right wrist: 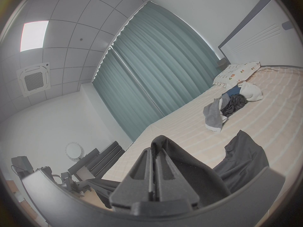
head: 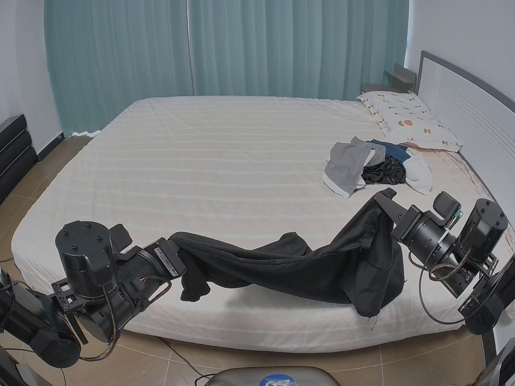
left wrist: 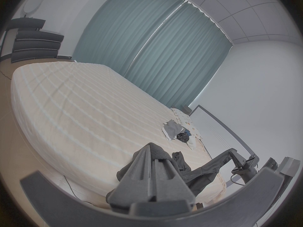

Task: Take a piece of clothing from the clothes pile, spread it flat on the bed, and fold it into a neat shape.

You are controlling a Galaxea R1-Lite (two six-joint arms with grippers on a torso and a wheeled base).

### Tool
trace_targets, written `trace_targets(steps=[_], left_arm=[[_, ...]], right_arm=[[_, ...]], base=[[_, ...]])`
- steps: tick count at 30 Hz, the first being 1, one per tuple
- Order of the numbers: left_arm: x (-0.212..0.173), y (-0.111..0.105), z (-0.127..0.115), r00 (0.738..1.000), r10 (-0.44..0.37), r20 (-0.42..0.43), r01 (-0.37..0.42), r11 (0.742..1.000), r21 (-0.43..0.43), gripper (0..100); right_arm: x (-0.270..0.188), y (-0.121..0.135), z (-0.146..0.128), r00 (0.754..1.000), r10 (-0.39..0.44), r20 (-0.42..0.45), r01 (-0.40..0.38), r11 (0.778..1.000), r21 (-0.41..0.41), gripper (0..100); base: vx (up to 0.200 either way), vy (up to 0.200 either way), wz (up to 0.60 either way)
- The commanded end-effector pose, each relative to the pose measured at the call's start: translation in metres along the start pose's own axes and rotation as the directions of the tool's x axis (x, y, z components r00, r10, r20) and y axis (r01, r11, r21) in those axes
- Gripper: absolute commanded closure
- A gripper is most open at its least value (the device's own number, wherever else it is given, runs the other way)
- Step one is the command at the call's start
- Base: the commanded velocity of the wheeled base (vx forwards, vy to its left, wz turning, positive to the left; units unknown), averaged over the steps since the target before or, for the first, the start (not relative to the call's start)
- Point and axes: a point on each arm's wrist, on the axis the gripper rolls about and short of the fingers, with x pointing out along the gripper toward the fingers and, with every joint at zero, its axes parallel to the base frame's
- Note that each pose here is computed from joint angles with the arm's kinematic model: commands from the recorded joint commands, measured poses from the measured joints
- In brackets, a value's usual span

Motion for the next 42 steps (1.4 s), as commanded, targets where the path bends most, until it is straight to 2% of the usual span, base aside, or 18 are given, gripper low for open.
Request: trace_targets(steps=[1, 7, 19, 36, 42], left_arm=[[0.0, 0.0, 0.0, 1.0, 0.0, -0.001, 0.0, 1.0, 0.0, 100], [0.0, 0.0, -0.001, 1.0, 0.002, -0.001, -0.002, 1.0, 0.0, 100], [0.002, 0.001, -0.002, 1.0, 0.004, -0.011, -0.004, 1.0, 0.003, 100], [-0.004, -0.005, -0.006, 0.999, -0.023, -0.025, 0.023, 1.0, 0.007, 100], [-0.021, -0.016, 0.008, 0.995, -0.093, 0.029, 0.093, 0.996, -0.013, 100]], right_arm=[[0.0, 0.001, 0.001, 1.0, 0.008, 0.01, -0.008, 1.0, 0.001, 100], [0.0, 0.0, 0.0, 1.0, 0.005, 0.003, -0.005, 1.0, 0.004, 100], [-0.002, -0.002, -0.002, 1.0, -0.005, -0.006, 0.005, 1.0, 0.008, 100], [-0.009, 0.0, 0.001, 1.0, -0.002, -0.001, 0.002, 1.0, 0.0, 100], [-0.026, 0.021, 0.021, 0.993, 0.087, 0.077, -0.086, 0.996, -0.01, 100]], base=[[0.0, 0.2, 0.0], [0.0, 0.2, 0.0], [0.0, 0.0, 0.0], [-0.2, 0.0, 0.0], [-0.133, 0.0, 0.0]])
